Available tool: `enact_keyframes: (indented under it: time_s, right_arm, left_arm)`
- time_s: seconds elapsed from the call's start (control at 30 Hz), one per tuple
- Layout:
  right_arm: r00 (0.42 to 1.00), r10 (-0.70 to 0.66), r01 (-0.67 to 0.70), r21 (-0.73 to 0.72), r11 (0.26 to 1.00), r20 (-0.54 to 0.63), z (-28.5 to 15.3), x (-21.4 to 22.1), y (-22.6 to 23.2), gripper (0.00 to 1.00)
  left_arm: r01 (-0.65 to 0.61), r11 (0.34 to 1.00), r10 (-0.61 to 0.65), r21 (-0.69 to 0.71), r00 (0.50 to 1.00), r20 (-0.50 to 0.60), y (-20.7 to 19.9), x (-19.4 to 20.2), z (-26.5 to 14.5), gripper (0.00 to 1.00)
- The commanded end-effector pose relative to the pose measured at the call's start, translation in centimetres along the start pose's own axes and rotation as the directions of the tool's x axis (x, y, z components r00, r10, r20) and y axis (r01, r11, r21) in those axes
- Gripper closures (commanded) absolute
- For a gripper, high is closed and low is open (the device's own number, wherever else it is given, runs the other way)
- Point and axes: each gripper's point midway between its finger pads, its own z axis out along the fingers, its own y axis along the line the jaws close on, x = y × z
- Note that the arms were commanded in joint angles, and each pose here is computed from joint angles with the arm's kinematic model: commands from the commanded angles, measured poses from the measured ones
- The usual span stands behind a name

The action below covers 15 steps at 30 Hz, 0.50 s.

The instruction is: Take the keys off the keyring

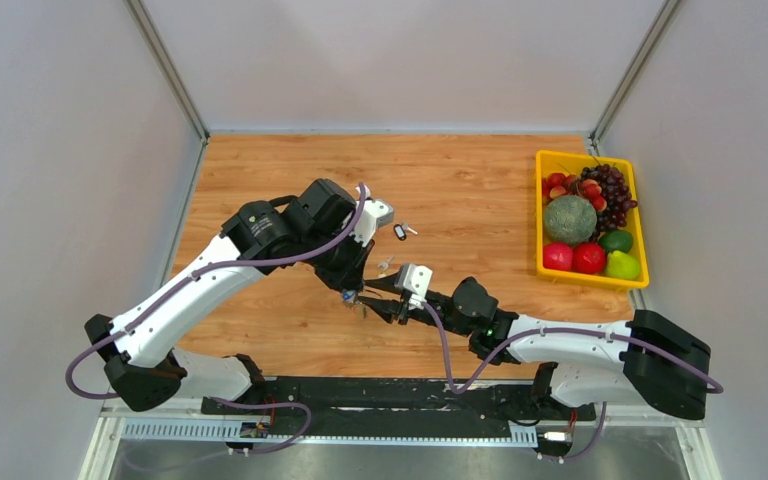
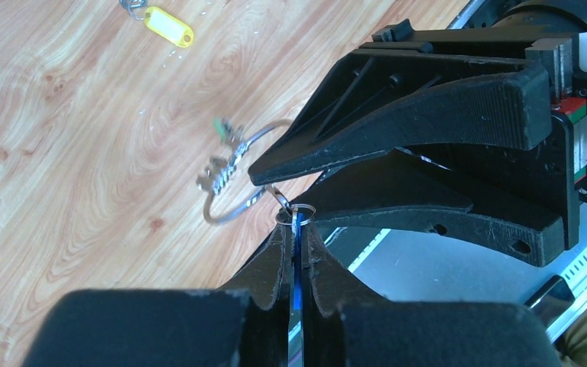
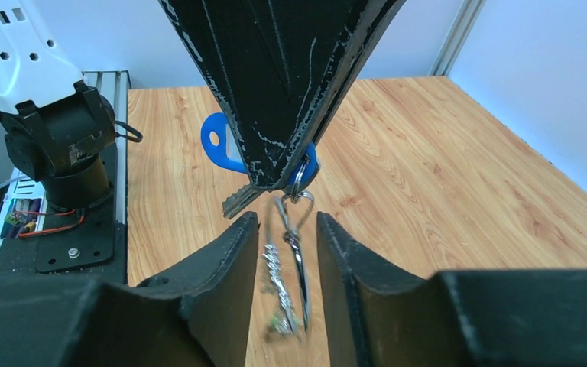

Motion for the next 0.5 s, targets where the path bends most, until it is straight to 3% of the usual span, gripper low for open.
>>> enact_keyframes:
  time_s: [0.0,0.47]
  right_arm:
    - [1.000,-0.013,0.013,-0.006,1.000,0.025,0.31,-1.33,0.08,0.64]
    - [0.999,-0.017,0.017,-0.011,1.000,0.046,-0.13,-2.17,0.15,0.73]
  left_arm:
    - [-0.006,0.999,0.002,0.045,0.996,0.092,-1.35,-1.52,-2.05,1.00]
    - [-0.005,0.999,0.000,0.049,0.995,0.100,-1.48,-1.39,-2.56,1.00]
